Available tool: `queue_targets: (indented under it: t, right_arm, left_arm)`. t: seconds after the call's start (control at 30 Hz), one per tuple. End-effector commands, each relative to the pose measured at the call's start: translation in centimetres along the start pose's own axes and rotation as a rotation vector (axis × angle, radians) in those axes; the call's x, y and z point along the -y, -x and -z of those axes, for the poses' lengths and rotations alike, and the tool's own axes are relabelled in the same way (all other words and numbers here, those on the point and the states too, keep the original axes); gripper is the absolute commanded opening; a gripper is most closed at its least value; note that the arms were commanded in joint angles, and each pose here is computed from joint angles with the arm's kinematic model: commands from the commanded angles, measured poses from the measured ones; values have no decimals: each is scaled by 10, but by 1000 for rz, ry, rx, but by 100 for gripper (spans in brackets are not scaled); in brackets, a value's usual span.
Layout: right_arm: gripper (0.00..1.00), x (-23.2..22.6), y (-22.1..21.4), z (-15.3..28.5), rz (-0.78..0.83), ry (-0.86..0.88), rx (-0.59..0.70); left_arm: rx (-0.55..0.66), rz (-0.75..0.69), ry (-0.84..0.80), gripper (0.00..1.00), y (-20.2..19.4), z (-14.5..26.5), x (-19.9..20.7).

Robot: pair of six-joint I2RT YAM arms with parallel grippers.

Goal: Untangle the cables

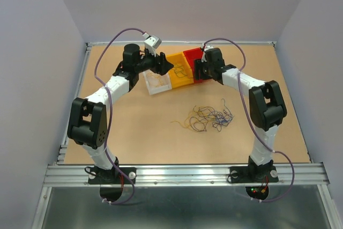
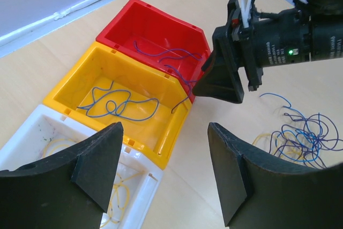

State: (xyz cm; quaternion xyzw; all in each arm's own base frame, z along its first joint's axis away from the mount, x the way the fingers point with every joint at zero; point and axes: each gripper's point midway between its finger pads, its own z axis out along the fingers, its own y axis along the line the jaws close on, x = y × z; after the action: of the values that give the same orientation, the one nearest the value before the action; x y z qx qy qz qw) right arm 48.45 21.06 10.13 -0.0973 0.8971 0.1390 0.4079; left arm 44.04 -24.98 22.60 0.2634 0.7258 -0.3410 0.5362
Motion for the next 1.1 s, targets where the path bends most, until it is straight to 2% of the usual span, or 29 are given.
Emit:
queue_targets:
  t: [0.0, 0.13, 0.23, 0.37, 0.57, 0.6, 0.73, 0.87, 1.07]
  right_arm:
    - [63, -11, 25, -10, 27, 29, 65]
    - [66, -9, 26, -17, 40, 29, 64]
    - [64, -9, 26, -23, 49, 28, 61]
    - [45, -15, 24, -25, 67, 65, 54]
    - [33, -17, 25, -25, 80, 82, 55]
    - [28, -18, 25, -26, 80, 85, 54]
    - [22, -19, 28, -28, 86, 90, 58]
    - [8, -14, 37, -28, 75, 60, 81]
    - [0, -9, 62, -23, 55, 14, 140]
  left_arm:
    - [93, -75, -26, 76, 43, 10, 14]
    - [92, -76, -25, 76, 43, 9, 13]
    - [91, -75, -24, 76, 42, 9, 13]
    - [94, -77, -25, 76, 43, 10, 13]
    - [94, -78, -25, 76, 43, 9, 13]
    - [92, -78, -26, 76, 43, 9, 13]
    - [93, -78, -26, 76, 44, 10, 14]
    - [95, -79, -26, 76, 44, 10, 14]
    - [93, -80, -27, 76, 44, 10, 14]
